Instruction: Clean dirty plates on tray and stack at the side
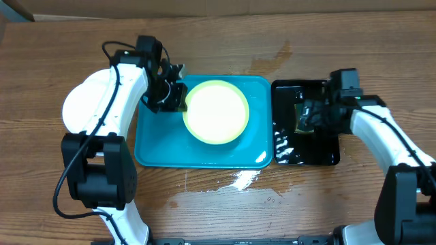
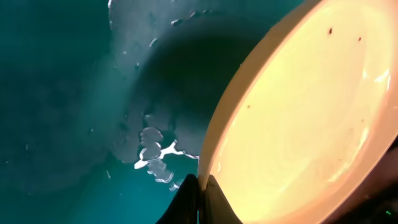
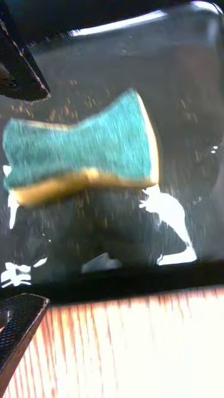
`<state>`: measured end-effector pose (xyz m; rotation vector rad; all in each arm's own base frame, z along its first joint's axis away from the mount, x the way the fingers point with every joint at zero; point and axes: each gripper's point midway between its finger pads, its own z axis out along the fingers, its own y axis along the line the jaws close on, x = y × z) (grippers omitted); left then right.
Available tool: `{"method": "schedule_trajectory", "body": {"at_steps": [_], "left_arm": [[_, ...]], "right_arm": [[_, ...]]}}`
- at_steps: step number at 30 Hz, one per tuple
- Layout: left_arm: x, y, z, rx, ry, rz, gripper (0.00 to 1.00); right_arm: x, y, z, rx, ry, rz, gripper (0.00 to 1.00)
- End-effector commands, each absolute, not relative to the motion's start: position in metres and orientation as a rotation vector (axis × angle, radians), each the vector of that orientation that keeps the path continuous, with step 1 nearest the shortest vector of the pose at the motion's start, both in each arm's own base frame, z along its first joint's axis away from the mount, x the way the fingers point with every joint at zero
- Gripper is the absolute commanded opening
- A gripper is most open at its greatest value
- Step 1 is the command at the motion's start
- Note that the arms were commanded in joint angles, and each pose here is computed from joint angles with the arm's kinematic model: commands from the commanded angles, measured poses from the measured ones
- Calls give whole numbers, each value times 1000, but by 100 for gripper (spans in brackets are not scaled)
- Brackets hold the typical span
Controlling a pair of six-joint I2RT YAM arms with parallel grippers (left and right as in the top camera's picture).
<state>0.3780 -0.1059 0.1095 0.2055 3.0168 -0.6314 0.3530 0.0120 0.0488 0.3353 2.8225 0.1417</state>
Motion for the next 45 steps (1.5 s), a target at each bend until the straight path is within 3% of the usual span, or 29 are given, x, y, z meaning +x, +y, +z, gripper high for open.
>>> {"method": "schedule_trajectory", "body": {"at_steps": [1, 17, 34, 45], "left_arm": [[392, -118, 141, 182, 2952, -719, 4], [402, -149, 197, 143, 2894, -566, 4], [414, -249, 217, 321, 2680, -597, 4], [417, -254, 218, 317, 2655, -544, 4]], "right_arm": [[356, 1, 56, 405, 2792, 216, 100], [356, -8, 57, 452, 2780, 247, 100], [359, -8, 58, 449, 2770, 247, 100], [359, -8, 58, 449, 2770, 247, 100]]}}
